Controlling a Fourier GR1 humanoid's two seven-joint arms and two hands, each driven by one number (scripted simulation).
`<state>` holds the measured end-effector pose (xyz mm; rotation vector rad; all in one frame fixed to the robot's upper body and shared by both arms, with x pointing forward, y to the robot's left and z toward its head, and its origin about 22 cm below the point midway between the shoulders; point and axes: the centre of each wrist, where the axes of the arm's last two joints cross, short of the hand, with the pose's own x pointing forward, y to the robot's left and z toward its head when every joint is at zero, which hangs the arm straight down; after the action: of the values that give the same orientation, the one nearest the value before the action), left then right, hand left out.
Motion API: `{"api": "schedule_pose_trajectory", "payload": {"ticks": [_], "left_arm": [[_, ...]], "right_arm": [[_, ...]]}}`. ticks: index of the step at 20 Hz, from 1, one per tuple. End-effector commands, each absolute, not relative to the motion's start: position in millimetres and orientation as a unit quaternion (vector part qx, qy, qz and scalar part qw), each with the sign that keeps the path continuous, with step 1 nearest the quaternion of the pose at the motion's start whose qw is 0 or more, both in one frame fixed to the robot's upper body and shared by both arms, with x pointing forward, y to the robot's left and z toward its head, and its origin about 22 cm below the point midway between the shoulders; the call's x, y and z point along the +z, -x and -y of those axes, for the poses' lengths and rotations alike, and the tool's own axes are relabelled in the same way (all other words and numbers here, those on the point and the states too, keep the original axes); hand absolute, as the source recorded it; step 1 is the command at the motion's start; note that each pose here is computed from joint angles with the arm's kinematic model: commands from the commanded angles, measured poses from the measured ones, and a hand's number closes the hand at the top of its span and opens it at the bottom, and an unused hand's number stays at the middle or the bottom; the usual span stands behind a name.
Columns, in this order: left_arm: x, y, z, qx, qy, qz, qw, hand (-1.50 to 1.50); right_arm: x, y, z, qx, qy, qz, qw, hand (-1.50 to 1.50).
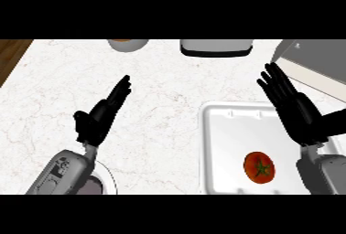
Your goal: Pick the cupcake from the tray and place it in the tiered shelf
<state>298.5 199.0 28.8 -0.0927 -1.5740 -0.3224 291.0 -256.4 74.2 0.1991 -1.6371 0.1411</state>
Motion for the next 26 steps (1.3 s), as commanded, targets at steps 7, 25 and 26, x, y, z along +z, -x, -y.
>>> {"api": "schedule_pose_trajectory", "payload": {"ticks": [7, 25, 26], "left_arm": [[31, -301, -213, -0.131, -0.018, 0.722, 0.680, 0.00], [14, -289, -205, -0.131, -0.037, 0.712, 0.689, 0.00], [9, -286, -203, -0.138, -0.030, 0.704, 0.696, 0.00]], "right_arm": [[37, -308, 298, -0.031, -0.291, 0.693, 0.658, -1.50], [105, -312, 483, 0.259, -0.052, 0.792, 0.550, -1.50], [122, -323, 481, 0.277, -0.029, 0.794, 0.540, -1.50]]}}
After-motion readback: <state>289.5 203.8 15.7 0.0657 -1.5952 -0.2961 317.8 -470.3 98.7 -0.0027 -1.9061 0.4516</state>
